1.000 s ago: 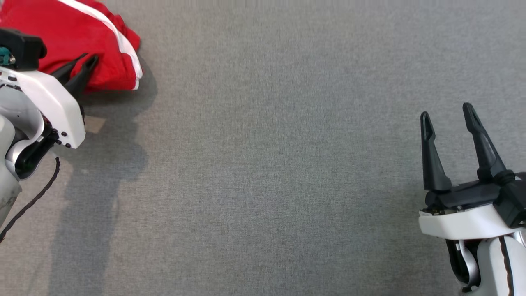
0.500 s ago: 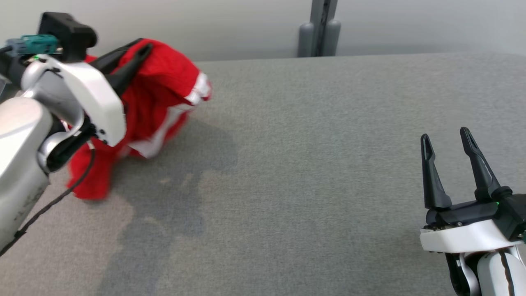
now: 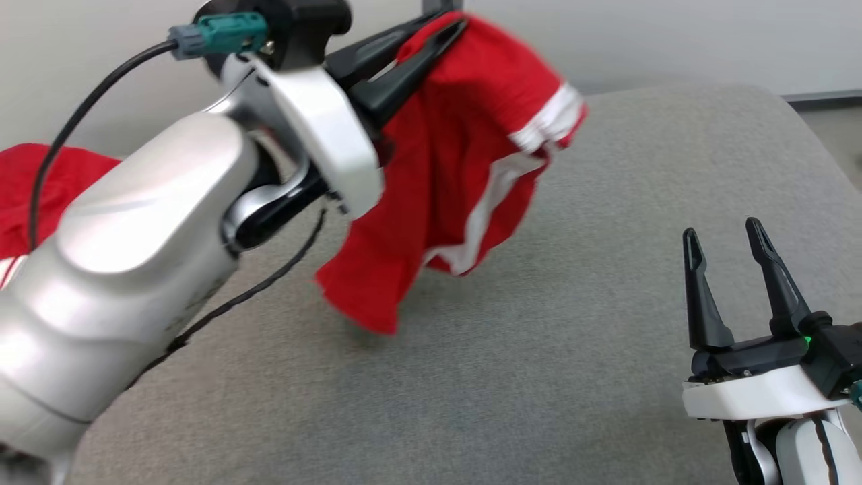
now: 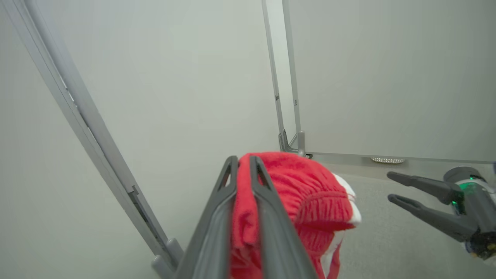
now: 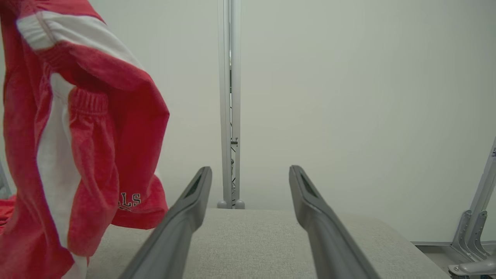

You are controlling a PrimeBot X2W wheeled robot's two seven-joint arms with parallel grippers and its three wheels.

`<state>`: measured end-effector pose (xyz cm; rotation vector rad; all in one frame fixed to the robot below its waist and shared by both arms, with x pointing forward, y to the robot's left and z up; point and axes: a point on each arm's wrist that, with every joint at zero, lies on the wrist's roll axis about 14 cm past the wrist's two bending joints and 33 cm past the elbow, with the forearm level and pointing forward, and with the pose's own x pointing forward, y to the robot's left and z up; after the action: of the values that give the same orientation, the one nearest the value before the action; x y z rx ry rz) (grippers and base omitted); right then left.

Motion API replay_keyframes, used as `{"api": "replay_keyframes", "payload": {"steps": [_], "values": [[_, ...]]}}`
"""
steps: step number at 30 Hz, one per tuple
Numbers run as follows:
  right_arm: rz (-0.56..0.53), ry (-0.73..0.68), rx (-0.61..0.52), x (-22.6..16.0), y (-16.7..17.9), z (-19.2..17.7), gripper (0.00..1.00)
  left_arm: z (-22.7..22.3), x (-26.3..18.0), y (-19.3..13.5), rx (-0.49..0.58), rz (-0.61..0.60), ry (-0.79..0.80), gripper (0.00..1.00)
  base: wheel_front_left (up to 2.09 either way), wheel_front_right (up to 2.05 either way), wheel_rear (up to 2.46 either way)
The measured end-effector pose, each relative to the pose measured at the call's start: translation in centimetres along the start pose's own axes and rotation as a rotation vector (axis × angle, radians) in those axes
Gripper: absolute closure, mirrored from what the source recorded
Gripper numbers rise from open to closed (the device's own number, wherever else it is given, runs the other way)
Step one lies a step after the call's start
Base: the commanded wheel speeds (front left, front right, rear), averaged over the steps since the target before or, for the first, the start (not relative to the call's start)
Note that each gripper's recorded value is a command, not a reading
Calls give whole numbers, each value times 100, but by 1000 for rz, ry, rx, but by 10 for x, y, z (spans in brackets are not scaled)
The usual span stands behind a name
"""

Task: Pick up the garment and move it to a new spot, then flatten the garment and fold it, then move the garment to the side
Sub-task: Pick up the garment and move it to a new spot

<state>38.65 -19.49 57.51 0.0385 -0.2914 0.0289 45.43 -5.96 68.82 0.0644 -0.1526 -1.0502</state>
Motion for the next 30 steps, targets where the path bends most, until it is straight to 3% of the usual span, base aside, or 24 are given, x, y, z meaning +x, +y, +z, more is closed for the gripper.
{"api": "replay_keyframes", "payload": {"steps": [4, 7, 13, 19, 26, 28, 29, 30], "values": [[-31, 14, -10, -5, -11, -3, 0, 20, 32, -24, -70, -62, -136, 100, 0, 0, 0], [-48, 30, -10, -5, -16, -8, 0, 2, 46, -31, -159, -70, -155, 100, 0, 0, 0], [-84, 74, -16, -4, -29, -25, 0, -117, 37, -16, -334, 49, 17, 100, 0, 0, 0], [-88, 116, -20, 3, -32, -44, 0, -238, -17, 7, -444, 245, 259, 100, 0, 0, 0], [-44, 131, 0, 15, -17, -56, 0, -278, -56, 17, -489, 366, 350, 100, 0, 0, 0], [-30, 130, 6, 17, -12, -57, 0, -280, -66, 21, -489, 396, 359, 26, 0, 0, 0], [-26, 129, 6, 18, -10, -57, 0, -279, -67, 22, -489, 402, 355, 26, 0, 0, 0], [-24, 127, 5, 18, -10, -57, 0, -277, -69, 23, -491, 411, 350, 0, 0, 0, 0]]}}
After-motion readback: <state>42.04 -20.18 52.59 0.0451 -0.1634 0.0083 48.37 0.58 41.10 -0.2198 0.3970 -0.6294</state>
